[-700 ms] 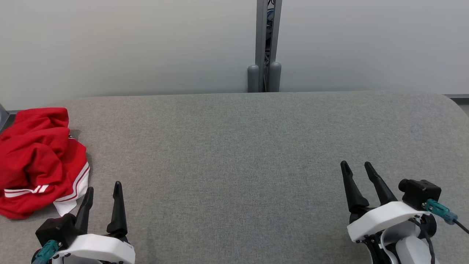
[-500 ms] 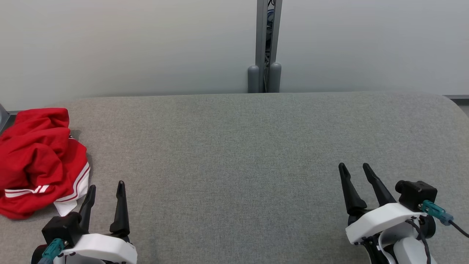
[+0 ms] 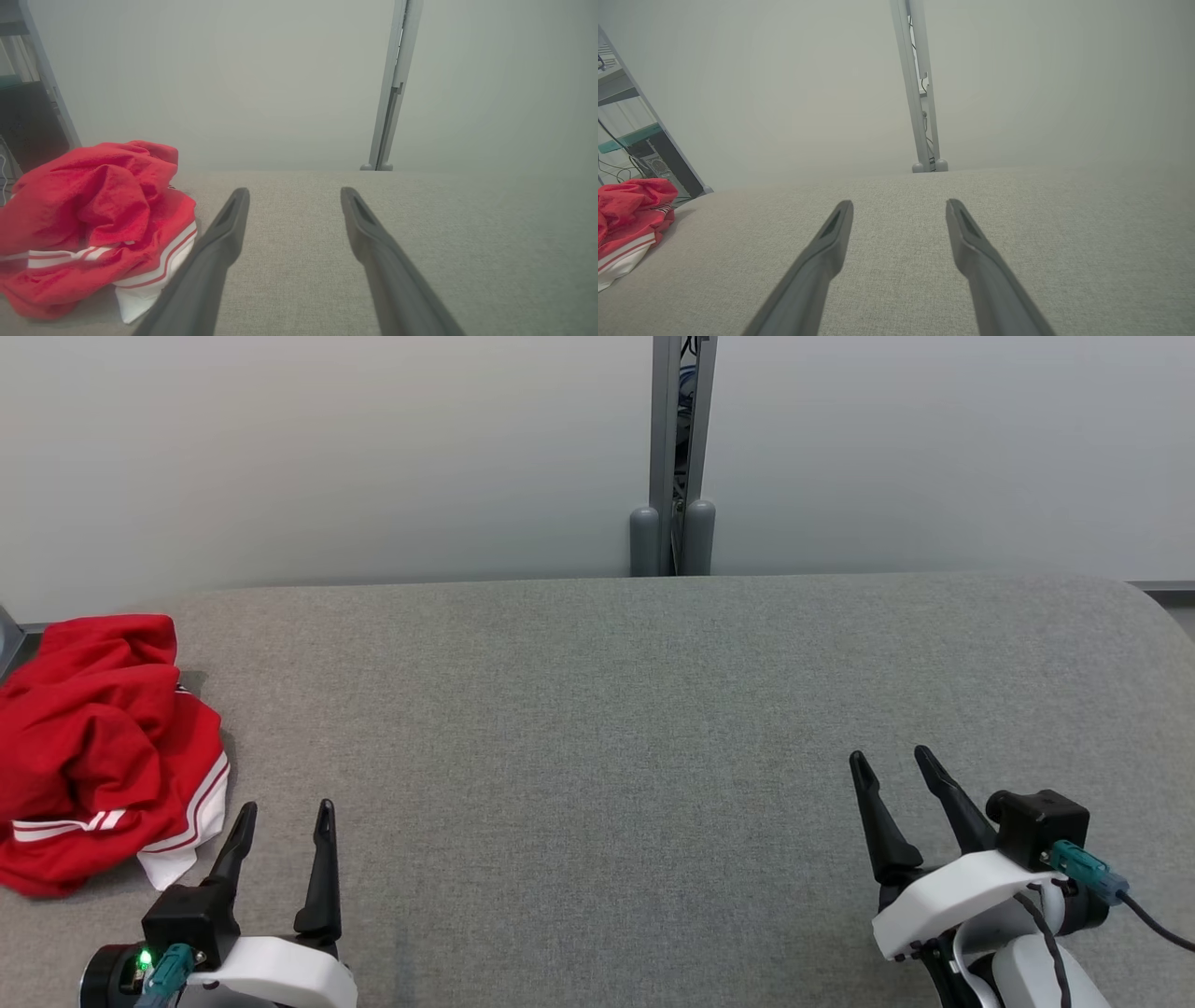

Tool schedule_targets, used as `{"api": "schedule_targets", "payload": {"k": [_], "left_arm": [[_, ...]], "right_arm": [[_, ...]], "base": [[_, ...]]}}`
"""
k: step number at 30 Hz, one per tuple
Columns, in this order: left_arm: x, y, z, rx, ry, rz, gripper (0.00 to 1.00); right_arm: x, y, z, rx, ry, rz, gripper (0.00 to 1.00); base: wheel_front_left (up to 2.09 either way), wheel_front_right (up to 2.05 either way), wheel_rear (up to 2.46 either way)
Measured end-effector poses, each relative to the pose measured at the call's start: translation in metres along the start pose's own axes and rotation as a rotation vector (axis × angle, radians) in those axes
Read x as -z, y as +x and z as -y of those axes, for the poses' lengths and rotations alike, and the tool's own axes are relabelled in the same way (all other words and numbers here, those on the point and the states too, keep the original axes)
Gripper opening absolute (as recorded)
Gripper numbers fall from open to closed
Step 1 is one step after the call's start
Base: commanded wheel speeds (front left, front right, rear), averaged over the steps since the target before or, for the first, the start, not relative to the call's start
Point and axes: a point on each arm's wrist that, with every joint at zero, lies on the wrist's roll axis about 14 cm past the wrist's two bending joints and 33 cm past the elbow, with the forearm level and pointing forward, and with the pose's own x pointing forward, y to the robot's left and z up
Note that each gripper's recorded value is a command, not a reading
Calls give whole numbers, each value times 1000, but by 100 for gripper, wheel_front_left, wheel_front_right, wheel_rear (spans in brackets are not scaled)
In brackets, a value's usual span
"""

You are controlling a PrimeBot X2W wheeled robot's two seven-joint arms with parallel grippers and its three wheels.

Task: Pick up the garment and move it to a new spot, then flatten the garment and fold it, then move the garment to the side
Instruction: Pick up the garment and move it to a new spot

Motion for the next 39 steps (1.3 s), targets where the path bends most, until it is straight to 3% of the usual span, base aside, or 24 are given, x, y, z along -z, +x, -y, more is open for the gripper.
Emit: {"api": "schedule_targets", "payload": {"k": [24, 39], "left_arm": [[-9, -1, 13, 65, 138, 38, 100], [-11, -8, -2, 18, 140, 42, 100]], "right_arm": [[0, 0, -10, -47, -133, 8, 100], [8, 7, -22, -81, -100, -5, 100]], "base": [[0, 0, 0], [0, 0, 0]]}}
